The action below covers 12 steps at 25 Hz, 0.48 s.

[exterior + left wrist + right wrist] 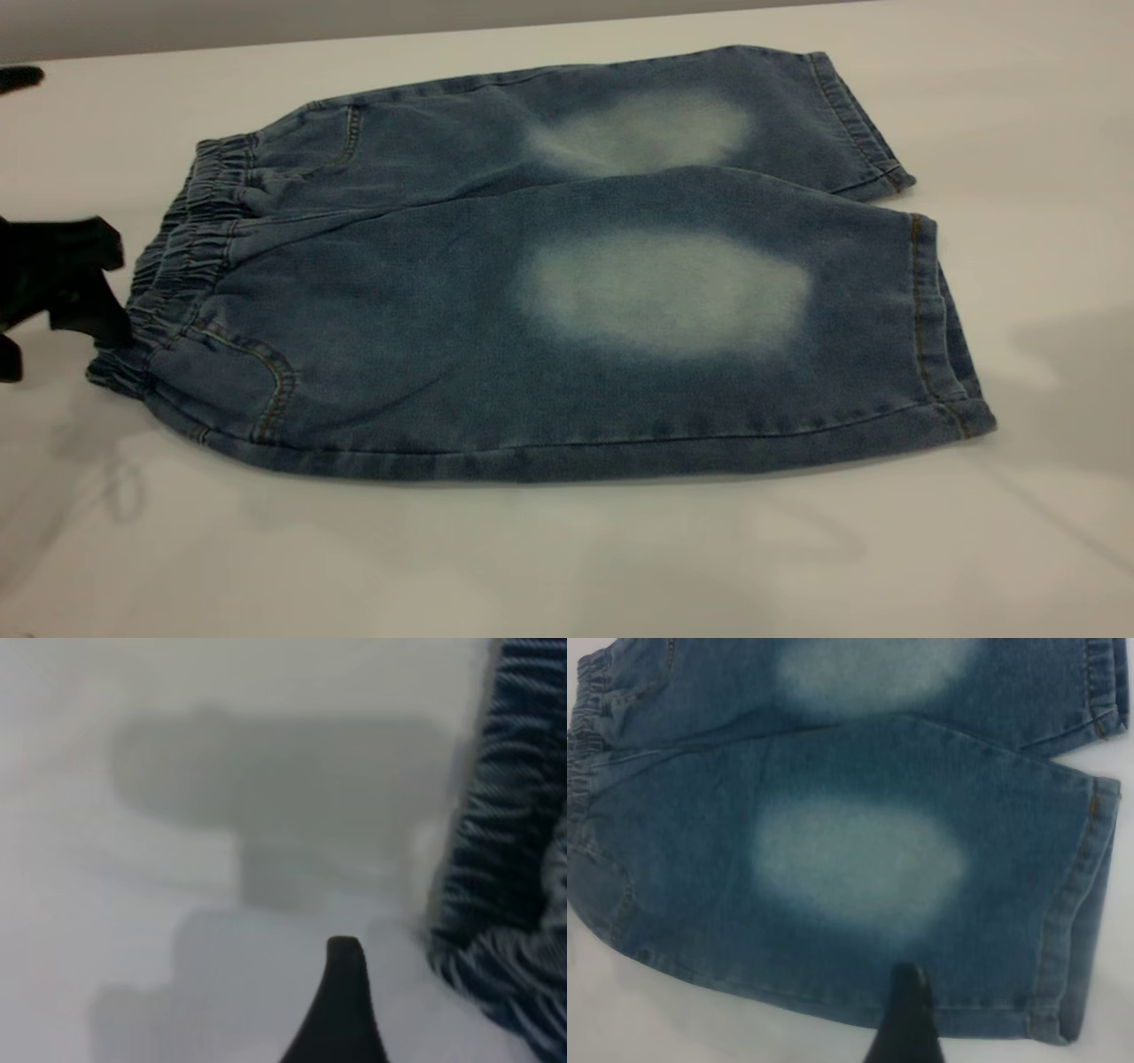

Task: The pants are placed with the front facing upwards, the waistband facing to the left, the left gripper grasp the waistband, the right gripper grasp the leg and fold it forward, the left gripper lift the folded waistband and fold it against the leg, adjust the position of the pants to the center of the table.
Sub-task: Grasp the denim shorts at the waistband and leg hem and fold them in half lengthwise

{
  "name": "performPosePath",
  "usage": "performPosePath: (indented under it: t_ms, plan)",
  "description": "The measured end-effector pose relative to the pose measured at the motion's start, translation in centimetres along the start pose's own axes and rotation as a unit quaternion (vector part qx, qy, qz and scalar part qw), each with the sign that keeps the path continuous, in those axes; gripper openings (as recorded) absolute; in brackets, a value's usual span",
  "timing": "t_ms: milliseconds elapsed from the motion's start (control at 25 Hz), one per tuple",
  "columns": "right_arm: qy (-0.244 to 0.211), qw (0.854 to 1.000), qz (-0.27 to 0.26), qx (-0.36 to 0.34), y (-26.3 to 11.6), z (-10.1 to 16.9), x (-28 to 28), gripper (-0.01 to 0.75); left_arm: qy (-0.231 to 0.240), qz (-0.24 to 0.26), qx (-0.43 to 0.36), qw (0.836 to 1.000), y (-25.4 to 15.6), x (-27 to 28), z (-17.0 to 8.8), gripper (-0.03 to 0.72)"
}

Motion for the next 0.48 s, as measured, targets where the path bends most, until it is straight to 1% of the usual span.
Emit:
performPosePath:
  t_ms: [240,360,480]
  plan:
    - [0.0,1.0,0.0,0.0,0.0,0.0,0.0,0.509,0.002,-0.005,0.0,1.0,-0.4,-2.1,0.2,0.56]
    - [0.0,1.0,0.0,0.001,0.0,0.0,0.0,0.509,-0.005,-0.016,-0.009,1.0,-0.5,-2.7,-0.5,0.56]
    - [0.0,1.0,0.0,0.001,0.0,0.0,0.0,0.509,-0.018,-0.027,-0.018,0.999,-0.4,-2.8,-2.0,0.56]
Point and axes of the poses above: a point on each arm's last joint axis where the gripper is mounted, x pointing back along that axis away from the gripper, z along the wrist's bending axis when the last joint is at zero, y = z × x, the point moved 7 cm from there along -x, pointing out along that axis toward the gripper, and after that the axes turned 1 degree about x, right-handed, at the moved point
